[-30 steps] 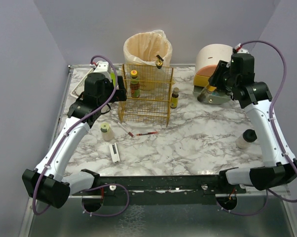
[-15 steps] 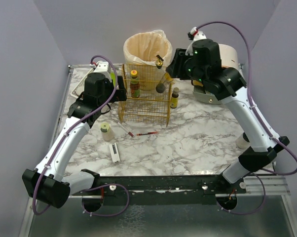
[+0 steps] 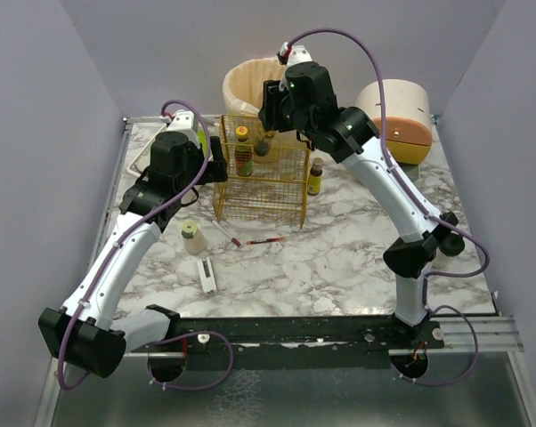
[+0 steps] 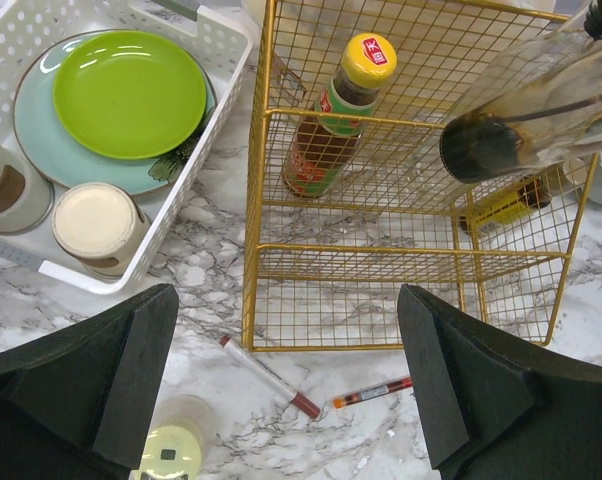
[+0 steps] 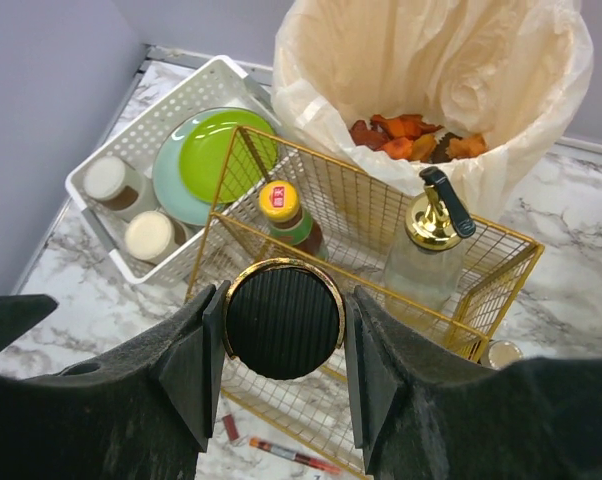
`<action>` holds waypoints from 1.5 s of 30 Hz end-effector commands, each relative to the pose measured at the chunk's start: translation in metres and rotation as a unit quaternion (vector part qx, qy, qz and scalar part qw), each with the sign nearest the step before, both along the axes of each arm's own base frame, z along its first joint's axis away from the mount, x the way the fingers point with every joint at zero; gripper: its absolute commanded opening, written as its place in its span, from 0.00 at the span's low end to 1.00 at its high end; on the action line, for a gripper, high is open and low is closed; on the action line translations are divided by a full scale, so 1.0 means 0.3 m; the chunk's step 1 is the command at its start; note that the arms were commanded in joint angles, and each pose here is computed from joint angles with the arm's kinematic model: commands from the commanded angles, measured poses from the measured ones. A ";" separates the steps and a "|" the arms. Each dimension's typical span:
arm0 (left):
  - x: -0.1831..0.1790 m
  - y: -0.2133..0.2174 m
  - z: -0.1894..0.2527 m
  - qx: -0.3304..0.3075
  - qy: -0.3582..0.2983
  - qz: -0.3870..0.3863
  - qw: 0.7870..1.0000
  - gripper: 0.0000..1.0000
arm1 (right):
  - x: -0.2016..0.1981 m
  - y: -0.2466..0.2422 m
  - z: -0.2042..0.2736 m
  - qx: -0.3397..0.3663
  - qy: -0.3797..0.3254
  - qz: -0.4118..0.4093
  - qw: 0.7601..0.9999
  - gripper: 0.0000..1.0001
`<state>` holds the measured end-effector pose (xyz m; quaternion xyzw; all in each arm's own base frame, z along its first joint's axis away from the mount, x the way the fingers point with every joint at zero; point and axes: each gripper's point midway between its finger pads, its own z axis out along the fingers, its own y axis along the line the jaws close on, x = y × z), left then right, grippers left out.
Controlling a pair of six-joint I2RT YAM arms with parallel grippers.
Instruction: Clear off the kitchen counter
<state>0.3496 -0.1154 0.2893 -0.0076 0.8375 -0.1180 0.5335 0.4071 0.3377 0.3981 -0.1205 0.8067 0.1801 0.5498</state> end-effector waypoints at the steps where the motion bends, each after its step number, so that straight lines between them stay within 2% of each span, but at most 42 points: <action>1: -0.022 0.038 0.013 0.011 -0.007 0.015 1.000 0.99 | 0.061 -0.009 0.130 0.013 -0.079 -0.026 0.996 0.00; 9: -0.031 0.044 0.012 0.013 -0.006 0.017 1.000 0.99 | 0.128 0.020 0.165 0.018 -0.125 -0.038 0.991 0.00; 22: -0.043 0.056 0.001 0.017 -0.004 0.021 1.000 0.99 | 0.210 0.056 0.032 -0.031 -0.119 -0.050 0.991 0.00; 31: -0.051 0.057 -0.007 0.016 -0.001 0.020 1.000 0.99 | 0.253 0.087 -0.107 -0.061 -0.093 -0.055 0.992 0.00; 37: -0.056 0.047 -0.034 0.005 0.010 0.019 1.000 0.99 | 0.270 0.104 -0.221 -0.054 -0.046 -0.064 0.995 0.00; 45: -0.060 0.040 -0.032 0.000 0.011 0.015 1.000 0.99 | 0.308 0.065 -0.361 -0.079 -0.011 -0.098 0.992 0.00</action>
